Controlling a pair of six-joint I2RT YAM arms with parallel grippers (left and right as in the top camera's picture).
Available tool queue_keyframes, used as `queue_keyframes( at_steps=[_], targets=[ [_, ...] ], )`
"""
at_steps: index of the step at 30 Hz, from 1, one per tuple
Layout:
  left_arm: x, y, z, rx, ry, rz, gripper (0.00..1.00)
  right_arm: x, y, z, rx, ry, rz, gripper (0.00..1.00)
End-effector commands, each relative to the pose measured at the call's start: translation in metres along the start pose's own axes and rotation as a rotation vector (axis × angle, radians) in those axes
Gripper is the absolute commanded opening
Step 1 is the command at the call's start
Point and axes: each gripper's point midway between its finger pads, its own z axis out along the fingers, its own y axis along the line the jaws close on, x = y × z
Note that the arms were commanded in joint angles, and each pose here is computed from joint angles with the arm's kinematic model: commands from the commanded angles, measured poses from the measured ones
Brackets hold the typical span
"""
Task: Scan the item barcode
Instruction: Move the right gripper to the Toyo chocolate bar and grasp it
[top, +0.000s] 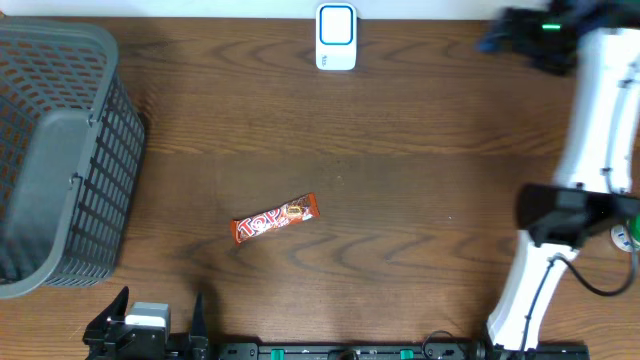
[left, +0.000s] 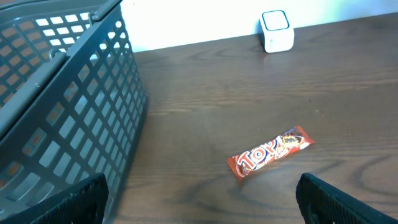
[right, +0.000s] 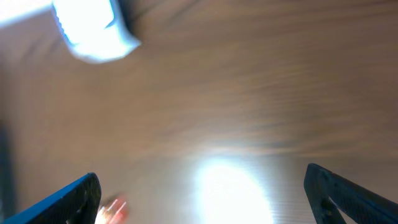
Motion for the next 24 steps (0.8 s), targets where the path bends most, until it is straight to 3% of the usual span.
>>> queue_keyframes(
  at_steps=[1,4,8,13,17,20,24],
  targets=[
    [-0.001,0.001,-0.002,-0.008,-0.007,0.003,0.96,0.053,0.095,0.038,-0.134,0.179,-0.110,0.99],
    [-0.001,0.001,-0.002,-0.008,-0.007,0.003,0.96,0.112,0.145,0.070,-0.131,0.349,-0.186,0.98],
    [-0.001,0.001,-0.002,-0.008,-0.007,0.003,0.96,0.195,0.190,0.108,-0.054,0.537,-0.152,0.99],
    [-0.001,0.001,-0.002,-0.008,-0.007,0.003,0.96,0.284,0.203,0.152,0.173,0.608,-0.143,0.98],
    [-0.001,0.001,-0.002,-0.008,-0.007,0.003,0.96,0.347,0.210,0.163,0.242,0.684,-0.154,0.93],
    [-0.001,0.001,-0.002,-0.008,-0.007,0.003,0.96,0.370,0.213,0.163,0.292,0.688,-0.127,0.93],
    [-0.001,0.001,-0.002,-0.008,-0.007,0.003,0.96,0.373,0.223,0.171,0.338,0.584,-0.021,0.96]
  ],
)
